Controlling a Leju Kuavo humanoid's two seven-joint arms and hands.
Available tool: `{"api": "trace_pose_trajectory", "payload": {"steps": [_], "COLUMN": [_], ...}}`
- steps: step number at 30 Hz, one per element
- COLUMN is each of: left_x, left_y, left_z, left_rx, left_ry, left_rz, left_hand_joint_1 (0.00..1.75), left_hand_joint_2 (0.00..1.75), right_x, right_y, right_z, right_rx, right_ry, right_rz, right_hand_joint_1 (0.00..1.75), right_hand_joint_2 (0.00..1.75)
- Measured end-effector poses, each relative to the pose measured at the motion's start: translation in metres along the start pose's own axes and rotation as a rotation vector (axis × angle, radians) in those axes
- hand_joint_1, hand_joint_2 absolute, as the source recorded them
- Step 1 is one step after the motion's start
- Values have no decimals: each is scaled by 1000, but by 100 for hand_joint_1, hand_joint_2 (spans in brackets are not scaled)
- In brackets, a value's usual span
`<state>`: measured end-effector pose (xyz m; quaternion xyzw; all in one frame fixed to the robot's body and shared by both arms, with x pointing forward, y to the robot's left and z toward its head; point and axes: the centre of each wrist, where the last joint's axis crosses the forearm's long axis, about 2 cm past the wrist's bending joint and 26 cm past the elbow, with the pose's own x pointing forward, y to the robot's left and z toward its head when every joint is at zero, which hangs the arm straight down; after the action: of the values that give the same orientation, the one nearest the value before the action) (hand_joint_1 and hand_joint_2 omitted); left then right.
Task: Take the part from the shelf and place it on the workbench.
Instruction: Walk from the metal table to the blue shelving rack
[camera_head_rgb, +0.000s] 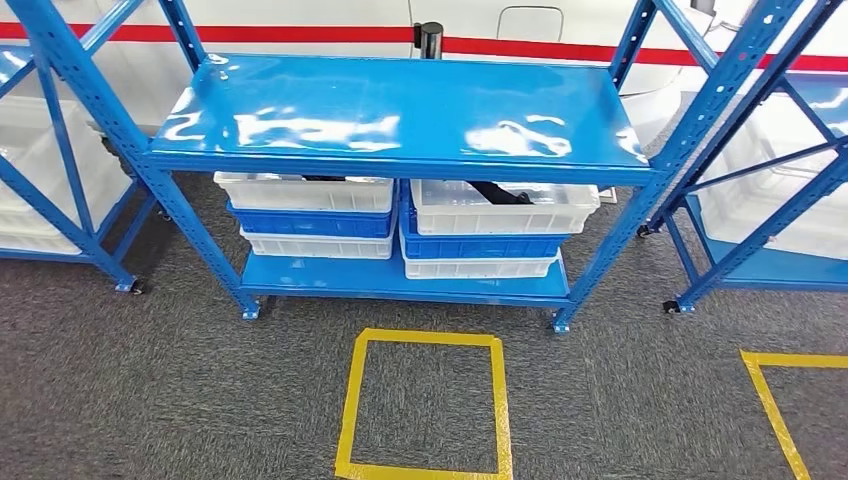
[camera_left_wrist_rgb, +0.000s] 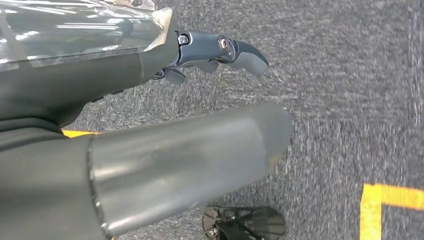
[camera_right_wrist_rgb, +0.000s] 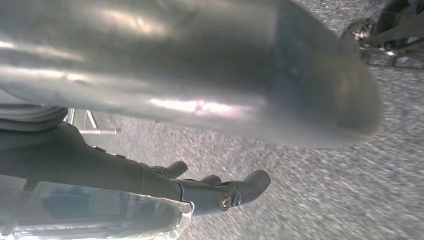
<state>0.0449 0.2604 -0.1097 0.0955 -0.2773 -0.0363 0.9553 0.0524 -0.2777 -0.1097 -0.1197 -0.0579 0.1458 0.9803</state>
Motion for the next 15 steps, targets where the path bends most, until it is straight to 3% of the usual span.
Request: {"api": "trace_pose_trajectory", "payload": {"steps": [15], "left_x": [0], "left_y": [-2], "left_z": [1], "left_rx": [8], "left_ry": [7], "left_rz": [3], "left_hand_joint_1": [0], "left_hand_joint_2": [0], "right_x": [0], "right_y": [-2], "right_z": [0], "right_rx": [-22], "right_ry": [-21], "right_rz": [25], "right_hand_joint_1": [0], "right_hand_joint_2": [0]}}
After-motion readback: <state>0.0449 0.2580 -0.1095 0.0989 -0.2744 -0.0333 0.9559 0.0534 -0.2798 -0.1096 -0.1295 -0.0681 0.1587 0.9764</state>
